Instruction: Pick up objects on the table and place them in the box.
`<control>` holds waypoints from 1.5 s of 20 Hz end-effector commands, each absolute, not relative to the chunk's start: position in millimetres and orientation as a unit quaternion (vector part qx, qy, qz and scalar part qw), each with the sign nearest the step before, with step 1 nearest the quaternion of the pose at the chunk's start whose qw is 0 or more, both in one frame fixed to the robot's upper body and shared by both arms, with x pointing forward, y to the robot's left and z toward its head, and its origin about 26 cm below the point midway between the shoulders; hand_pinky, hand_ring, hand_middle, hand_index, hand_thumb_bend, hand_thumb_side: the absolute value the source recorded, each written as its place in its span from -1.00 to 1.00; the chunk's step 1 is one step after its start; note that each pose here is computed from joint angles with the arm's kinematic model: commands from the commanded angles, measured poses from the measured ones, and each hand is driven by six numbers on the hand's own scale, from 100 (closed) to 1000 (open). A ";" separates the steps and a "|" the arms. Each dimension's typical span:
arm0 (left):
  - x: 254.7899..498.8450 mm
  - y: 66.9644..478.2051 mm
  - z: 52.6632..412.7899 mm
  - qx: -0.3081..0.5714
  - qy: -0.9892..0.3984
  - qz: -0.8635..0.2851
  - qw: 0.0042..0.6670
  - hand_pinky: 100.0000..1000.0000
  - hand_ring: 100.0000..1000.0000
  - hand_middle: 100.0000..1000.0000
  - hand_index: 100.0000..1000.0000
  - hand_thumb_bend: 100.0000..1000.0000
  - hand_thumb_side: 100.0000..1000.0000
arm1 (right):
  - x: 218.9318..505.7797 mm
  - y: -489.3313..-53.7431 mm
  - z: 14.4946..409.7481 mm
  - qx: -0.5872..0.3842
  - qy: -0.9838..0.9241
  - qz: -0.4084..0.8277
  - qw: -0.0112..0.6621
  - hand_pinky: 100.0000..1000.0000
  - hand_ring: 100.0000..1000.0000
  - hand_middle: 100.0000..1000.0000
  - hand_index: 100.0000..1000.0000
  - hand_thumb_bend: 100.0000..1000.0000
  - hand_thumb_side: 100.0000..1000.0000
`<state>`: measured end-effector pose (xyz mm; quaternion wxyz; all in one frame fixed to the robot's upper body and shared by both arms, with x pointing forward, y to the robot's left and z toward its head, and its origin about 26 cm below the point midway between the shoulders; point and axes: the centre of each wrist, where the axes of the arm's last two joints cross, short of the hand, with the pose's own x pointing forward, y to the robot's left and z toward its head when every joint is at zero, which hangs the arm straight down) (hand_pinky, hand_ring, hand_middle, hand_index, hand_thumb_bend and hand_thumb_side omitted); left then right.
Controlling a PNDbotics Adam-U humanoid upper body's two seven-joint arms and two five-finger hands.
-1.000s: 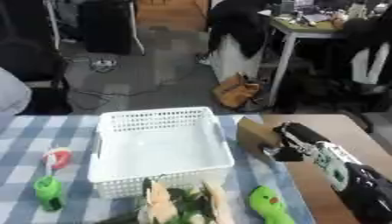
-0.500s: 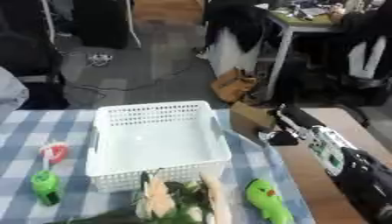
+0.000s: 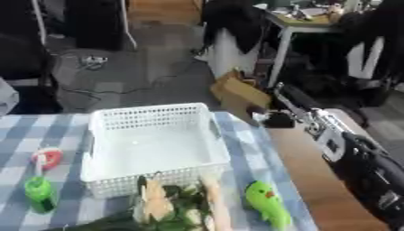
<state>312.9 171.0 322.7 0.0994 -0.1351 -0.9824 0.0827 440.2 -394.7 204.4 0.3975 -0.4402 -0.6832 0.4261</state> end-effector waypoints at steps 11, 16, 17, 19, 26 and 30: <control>309.4 171.1 326.2 -0.142 -0.983 0.087 0.083 0.25 0.56 0.45 0.70 -1.00 0.89 | 435.0 -357.1 254.4 -0.417 -0.755 0.406 0.302 0.43 0.12 -0.88 -0.61 -1.00 0.04; 309.3 169.9 325.4 -0.146 -0.982 0.091 0.077 0.25 0.56 0.45 0.70 -1.00 0.88 | 435.9 -342.7 252.1 -0.398 -0.770 0.409 0.285 0.43 0.12 -0.88 -0.60 -1.00 0.05; 309.3 169.4 325.3 -0.146 -0.982 0.090 0.076 0.25 0.56 0.45 0.70 -1.00 0.88 | 436.2 -340.2 251.2 -0.395 -0.772 0.410 0.283 0.43 0.12 -0.88 -0.60 -1.00 0.05; 309.0 167.9 325.4 -0.149 -0.982 0.090 0.073 0.25 0.56 0.45 0.70 -1.00 0.88 | 437.5 -333.2 246.0 -0.385 -0.775 0.417 0.279 0.43 0.12 -0.87 -0.60 -1.00 0.06; 308.1 163.9 327.8 -0.159 -0.981 0.091 0.057 0.25 0.56 0.45 0.70 -1.00 0.88 | 441.0 -319.5 223.1 -0.360 -0.767 0.449 0.283 0.44 0.12 -0.87 -0.60 -1.00 0.06; 307.7 162.8 329.1 -0.161 -0.982 0.089 0.052 0.25 0.56 0.45 0.70 -1.00 0.88 | 441.7 -318.5 213.8 -0.355 -0.762 0.463 0.281 0.46 0.13 -0.87 -0.60 -1.00 0.08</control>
